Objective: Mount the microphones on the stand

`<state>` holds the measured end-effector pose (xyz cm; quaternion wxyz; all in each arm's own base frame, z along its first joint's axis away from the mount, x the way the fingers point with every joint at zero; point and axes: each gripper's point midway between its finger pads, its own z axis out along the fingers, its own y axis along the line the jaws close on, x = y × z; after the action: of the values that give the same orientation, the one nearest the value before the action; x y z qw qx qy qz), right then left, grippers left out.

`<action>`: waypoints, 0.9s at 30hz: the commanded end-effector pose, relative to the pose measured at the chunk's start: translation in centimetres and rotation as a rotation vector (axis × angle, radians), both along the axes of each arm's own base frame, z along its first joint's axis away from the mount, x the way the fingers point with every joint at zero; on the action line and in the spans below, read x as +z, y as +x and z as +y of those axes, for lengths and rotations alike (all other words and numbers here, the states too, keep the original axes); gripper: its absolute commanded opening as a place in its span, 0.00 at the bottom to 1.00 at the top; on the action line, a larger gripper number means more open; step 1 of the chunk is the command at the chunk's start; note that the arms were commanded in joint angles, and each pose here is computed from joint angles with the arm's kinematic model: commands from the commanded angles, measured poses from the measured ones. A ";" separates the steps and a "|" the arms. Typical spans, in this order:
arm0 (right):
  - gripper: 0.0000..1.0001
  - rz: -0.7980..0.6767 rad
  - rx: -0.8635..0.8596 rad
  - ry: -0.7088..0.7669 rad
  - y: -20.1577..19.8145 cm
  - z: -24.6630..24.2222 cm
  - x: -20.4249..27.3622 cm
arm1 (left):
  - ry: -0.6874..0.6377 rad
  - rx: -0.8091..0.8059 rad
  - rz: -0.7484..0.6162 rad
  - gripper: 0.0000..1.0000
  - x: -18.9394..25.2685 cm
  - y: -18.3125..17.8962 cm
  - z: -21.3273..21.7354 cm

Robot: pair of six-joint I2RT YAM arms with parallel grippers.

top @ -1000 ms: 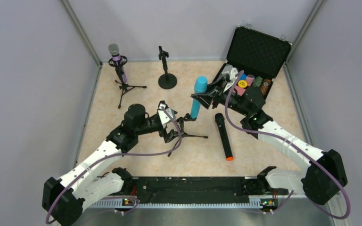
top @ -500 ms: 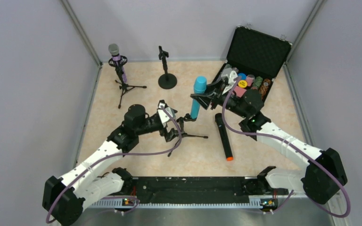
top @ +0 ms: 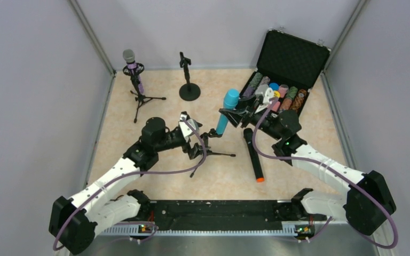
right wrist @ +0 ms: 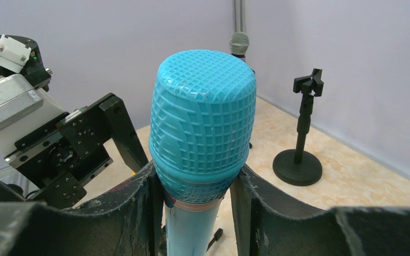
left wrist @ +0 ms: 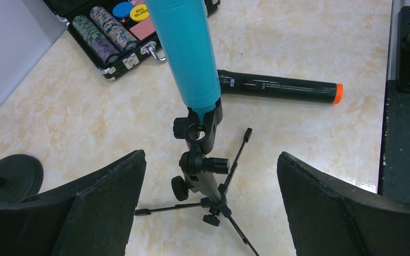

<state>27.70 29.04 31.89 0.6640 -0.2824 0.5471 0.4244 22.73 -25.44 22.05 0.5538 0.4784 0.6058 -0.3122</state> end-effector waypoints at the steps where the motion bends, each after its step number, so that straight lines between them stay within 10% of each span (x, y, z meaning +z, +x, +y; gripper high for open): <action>1: 0.00 0.248 0.041 -0.225 -1.5 0.5 -10.8 | -0.040 -0.012 -0.024 0.97 1.0 0.3 -0.5; 27: 0.00 0.284 -0.016 -0.323 -2.2 0.6 -15.2 | -0.035 0.003 0.000 0.96 0.8 0.8 -0.7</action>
<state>27.30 29.23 31.14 0.6870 -0.2652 0.5444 0.4016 23.22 -25.86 21.02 0.5402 0.4712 0.6197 -0.3196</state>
